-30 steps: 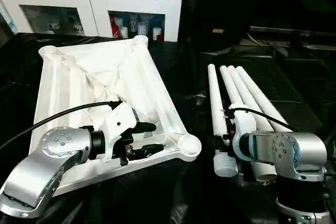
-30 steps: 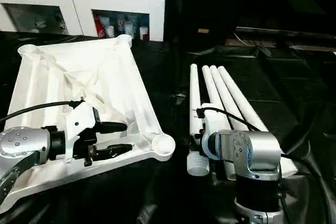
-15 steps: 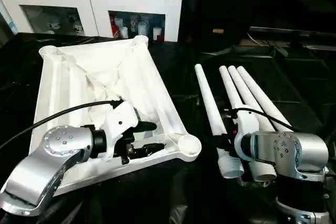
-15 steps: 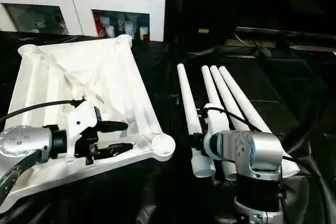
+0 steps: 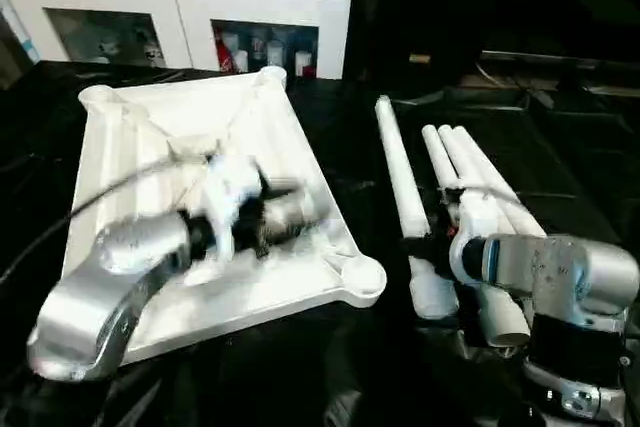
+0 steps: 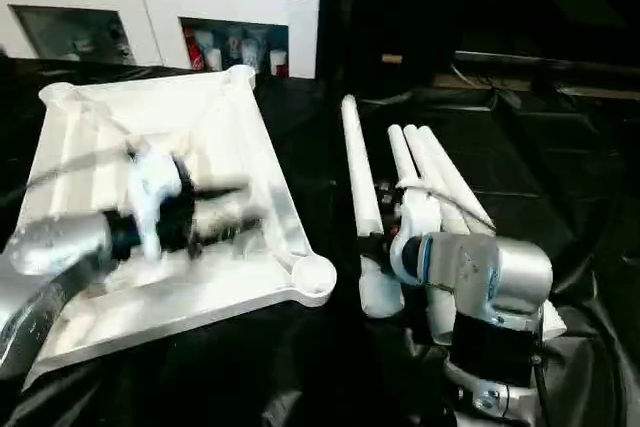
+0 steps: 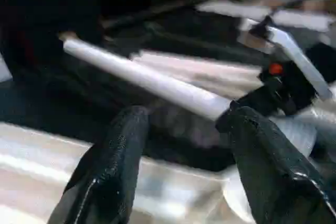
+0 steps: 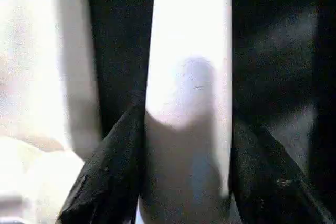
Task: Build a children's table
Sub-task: Pick table leg
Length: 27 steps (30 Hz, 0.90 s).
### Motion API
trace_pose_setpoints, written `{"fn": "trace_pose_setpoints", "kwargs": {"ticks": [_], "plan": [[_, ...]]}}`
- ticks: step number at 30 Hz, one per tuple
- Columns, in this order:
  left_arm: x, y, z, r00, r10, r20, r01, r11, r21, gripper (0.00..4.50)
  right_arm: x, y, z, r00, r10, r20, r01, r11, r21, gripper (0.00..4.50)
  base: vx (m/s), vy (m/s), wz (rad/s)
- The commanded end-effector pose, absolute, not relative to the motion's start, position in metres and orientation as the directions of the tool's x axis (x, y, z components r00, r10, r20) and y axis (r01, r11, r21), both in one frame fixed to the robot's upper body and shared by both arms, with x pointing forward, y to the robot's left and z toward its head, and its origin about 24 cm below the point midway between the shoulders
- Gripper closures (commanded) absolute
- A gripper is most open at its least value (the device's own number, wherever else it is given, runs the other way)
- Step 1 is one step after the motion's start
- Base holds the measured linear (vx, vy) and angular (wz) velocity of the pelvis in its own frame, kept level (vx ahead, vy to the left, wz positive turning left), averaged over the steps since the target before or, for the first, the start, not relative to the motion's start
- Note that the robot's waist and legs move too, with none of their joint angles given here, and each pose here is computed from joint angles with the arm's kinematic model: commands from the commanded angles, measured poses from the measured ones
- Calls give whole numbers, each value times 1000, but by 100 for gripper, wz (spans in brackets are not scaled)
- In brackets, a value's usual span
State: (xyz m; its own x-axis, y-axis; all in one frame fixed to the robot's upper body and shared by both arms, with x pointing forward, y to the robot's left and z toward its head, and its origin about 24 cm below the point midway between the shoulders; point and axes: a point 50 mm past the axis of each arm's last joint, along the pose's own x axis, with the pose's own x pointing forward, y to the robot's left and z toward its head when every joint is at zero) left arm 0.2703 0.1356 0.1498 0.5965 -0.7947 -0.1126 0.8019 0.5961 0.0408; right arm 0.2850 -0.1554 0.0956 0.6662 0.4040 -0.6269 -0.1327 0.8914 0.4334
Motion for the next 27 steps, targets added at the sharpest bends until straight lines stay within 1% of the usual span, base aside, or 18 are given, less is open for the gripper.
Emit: {"fn": "trace_pose_setpoints", "kwargs": {"ticks": [1,2,4,5,6,7,9,11,12,13,14,17,18,23,27], "plan": [[283,141,154,660,-747,-84,745,664,-58,168,295,-157,119,790,450,-417,-240,852,466,262,0,0,0],[288,139,158,670,-741,-39,734,670,-112,168,297,-156,126,813,475,-336,-297,835,463,262,0,0,0],[292,132,166,653,-755,57,742,623,-247,168,297,-154,131,814,525,-248,-365,795,484,262,0,0,0],[292,129,169,642,-762,90,748,596,-292,168,298,-153,132,811,542,-222,-384,778,496,262,0,0,0],[294,117,176,597,-777,199,763,474,-439,168,295,-153,137,780,613,-127,-467,705,534,262,0,0,0],[294,117,176,597,-777,199,763,474,-439,168,295,-153,137,780,613,-127,-467,705,534,262,0,0,0],[296,107,178,571,-780,256,766,394,-509,168,292,-153,142,745,666,-47,-540,643,543,262,0,0,0],[297,99,176,566,-786,250,752,368,-546,168,288,-154,145,715,699,1,-588,601,541,262,0,0,0],[299,91,177,558,-785,268,735,318,-599,168,283,-154,148,672,739,47,-646,554,526,262,0,0,0],[299,88,178,554,-785,277,731,300,-613,168,281,-153,149,655,753,63,-665,536,520,262,0,0,0],[298,85,181,533,-789,305,735,254,-629,168,279,-153,150,634,769,78,-686,514,515,262,0,0,0],[296,81,184,504,-797,333,740,200,-642,168,276,-152,151,610,787,98,-711,488,507,262,0,0,0],[296,75,183,493,-813,308,734,200,-649,168,274,-151,152,583,805,115,-733,460,501,262,0,0,0],[295,68,183,475,-829,297,732,184,-656,168,271,-150,151,567,815,117,-746,448,492,262,0,0,0],[296,65,182,492,-829,266,711,206,-673,168,267,-150,151,544,828,138,-765,423,485,262,0,0,0]]}}
